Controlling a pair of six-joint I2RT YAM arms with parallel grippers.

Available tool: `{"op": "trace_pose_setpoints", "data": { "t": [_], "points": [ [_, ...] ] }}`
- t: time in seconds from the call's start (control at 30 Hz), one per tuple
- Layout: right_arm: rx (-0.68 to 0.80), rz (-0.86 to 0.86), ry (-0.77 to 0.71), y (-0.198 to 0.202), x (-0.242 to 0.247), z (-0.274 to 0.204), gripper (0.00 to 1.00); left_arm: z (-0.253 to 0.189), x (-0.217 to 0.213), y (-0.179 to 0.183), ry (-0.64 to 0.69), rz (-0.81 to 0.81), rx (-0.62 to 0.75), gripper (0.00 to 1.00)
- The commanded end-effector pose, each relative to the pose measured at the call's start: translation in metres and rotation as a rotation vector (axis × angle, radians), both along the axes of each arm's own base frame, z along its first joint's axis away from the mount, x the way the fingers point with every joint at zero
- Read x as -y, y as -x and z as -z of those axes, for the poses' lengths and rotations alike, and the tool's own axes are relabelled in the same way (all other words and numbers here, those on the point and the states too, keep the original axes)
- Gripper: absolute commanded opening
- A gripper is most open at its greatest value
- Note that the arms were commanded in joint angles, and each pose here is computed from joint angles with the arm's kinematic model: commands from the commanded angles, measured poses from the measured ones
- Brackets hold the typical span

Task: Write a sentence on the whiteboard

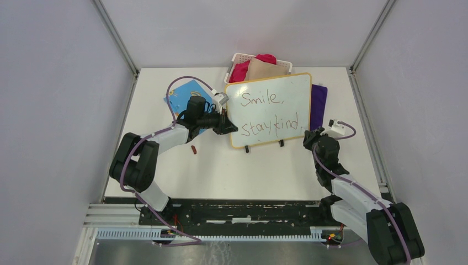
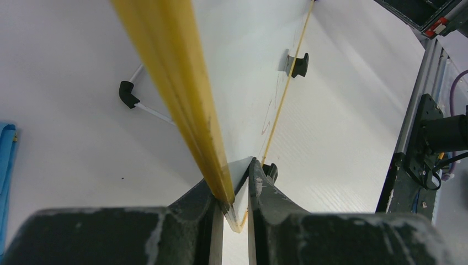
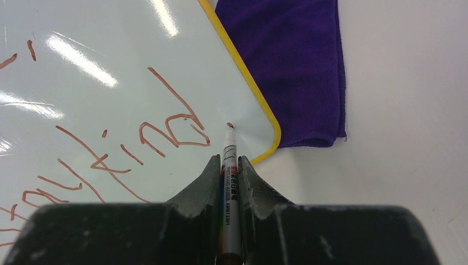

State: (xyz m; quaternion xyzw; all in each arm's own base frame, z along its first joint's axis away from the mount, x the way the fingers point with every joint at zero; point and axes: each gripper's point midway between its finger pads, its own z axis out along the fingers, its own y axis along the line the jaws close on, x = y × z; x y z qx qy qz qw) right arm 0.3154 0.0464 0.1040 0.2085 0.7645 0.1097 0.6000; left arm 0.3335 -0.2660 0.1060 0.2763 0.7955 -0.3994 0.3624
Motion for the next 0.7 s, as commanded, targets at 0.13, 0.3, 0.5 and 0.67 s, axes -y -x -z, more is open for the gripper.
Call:
{"op": "trace_pose_setpoints", "data": {
  "t": [0.13, 0.3, 0.5, 0.67],
  "points": [
    [0.118, -0.019, -0.042, -0.005, -0.005, -0.051, 0.0, 0.074, -0.043, 0.006, -0.296, -0.113, -0.092, 0.02],
    [0.178, -0.04, -0.057, -0.001, -0.008, -0.08, 0.0, 0.074, -0.043, 0.006, -0.297, -0.114, -0.091, 0.02],
    [0.248, -0.116, -0.01, 0.014, -0.018, -0.113, 0.0, 0.075, -0.043, 0.005, -0.3, -0.118, -0.091, 0.02],
    [0.289, -0.253, 0.1, 0.036, -0.034, -0.133, 0.0, 0.08, -0.047, 0.008, -0.319, -0.122, -0.116, 0.02]
  ]
}}
